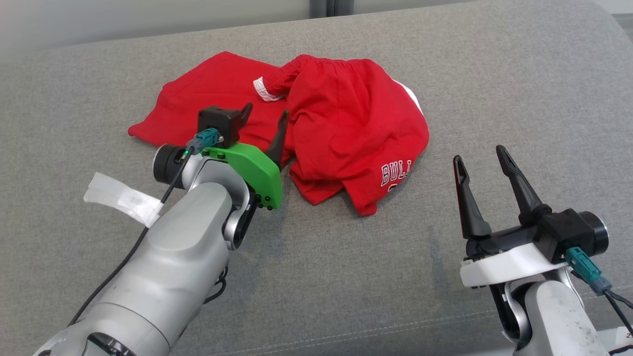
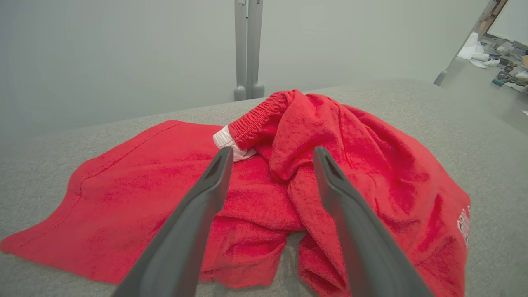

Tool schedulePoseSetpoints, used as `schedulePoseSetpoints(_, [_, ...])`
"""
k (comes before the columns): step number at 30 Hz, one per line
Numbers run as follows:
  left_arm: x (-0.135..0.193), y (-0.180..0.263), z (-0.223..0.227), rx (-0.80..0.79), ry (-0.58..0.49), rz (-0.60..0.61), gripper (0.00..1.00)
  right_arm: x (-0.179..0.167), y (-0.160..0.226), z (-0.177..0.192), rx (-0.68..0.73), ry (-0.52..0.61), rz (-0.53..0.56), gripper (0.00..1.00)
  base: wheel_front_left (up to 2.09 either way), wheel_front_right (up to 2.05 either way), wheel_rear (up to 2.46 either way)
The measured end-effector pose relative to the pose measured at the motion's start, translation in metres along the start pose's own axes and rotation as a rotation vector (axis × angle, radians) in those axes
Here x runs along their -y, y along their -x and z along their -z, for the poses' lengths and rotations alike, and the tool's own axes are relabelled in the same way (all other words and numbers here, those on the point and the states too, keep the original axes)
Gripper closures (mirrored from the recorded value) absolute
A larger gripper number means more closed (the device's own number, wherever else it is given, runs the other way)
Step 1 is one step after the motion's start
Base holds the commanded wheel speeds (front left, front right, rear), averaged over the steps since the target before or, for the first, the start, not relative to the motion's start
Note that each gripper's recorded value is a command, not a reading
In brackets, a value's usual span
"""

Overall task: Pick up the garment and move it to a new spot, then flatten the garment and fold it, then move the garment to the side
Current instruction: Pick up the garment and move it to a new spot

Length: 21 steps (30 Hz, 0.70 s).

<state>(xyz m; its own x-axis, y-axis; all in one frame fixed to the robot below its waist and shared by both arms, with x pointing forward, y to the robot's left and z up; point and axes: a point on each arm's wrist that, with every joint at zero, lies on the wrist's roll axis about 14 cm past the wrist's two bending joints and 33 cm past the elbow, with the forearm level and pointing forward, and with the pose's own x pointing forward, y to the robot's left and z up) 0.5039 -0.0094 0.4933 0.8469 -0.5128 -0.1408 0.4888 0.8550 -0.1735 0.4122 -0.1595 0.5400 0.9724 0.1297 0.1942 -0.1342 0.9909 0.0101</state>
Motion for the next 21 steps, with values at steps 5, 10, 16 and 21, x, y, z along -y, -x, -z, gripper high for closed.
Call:
schedulePoseSetpoints(5, [-0.027,-0.001,0.028,-0.087,-0.006,-0.058,0.00,0.002,-0.004,-0.003,0.014,0.015,0.002,0.00,0.00,0.00,0.00])
schedulePoseSetpoints(10, [-0.043,-0.009,0.055,-0.189,-0.001,-0.079,0.00,0.011,-0.005,0.004,-0.003,0.024,0.023,0.00,0.00,0.00,0.00])
schedulePoseSetpoints(16, [-0.064,-0.012,0.090,-0.313,0.014,-0.123,0.00,0.018,-0.008,0.014,-0.027,0.032,0.040,0.00,0.00,0.00,0.00])
schedulePoseSetpoints(21, [-0.075,-0.015,0.108,-0.367,0.016,-0.146,0.00,0.020,-0.009,0.022,-0.046,0.035,0.043,0.00,0.00,0.00,0.00])
